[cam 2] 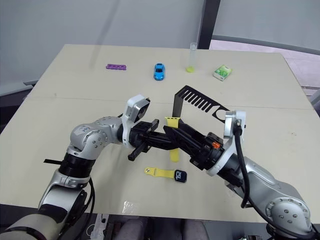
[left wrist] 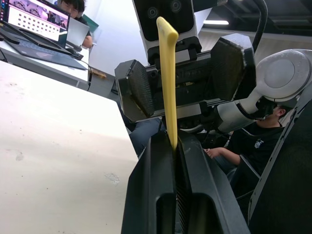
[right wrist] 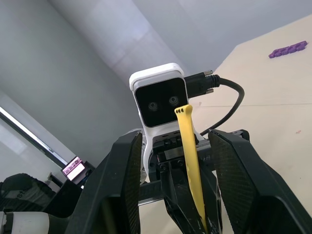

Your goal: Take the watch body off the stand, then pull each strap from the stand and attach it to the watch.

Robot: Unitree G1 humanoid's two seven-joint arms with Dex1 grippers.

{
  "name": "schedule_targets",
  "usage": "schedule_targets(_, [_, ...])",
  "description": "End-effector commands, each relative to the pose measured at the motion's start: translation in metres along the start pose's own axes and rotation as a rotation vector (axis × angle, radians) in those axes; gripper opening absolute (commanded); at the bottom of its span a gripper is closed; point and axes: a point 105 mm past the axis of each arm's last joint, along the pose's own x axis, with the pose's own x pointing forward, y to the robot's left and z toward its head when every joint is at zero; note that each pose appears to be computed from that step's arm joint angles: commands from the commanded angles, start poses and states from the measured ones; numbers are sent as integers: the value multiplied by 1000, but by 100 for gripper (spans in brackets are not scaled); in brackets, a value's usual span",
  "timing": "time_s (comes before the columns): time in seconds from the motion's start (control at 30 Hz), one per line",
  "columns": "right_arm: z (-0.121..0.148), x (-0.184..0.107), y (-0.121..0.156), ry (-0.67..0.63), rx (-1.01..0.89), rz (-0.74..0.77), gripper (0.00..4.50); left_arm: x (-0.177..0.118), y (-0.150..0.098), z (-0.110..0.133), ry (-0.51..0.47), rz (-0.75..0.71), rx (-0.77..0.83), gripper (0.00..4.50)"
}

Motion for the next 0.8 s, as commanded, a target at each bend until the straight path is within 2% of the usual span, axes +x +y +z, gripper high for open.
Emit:
schedule_targets(0.03, [6, 2, 9, -33, -21, 45, 176, 5, -7, 9, -6, -31, 52, 0])
schedule_targets(0.07, [6, 2, 10, -36, -19, 46, 145, 5, -7, 9, -6, -30, 52, 0])
schedule_targets(0.8, [6, 1, 7, -34, -25, 32, 145, 5, -7, 14, -27, -25, 54, 0])
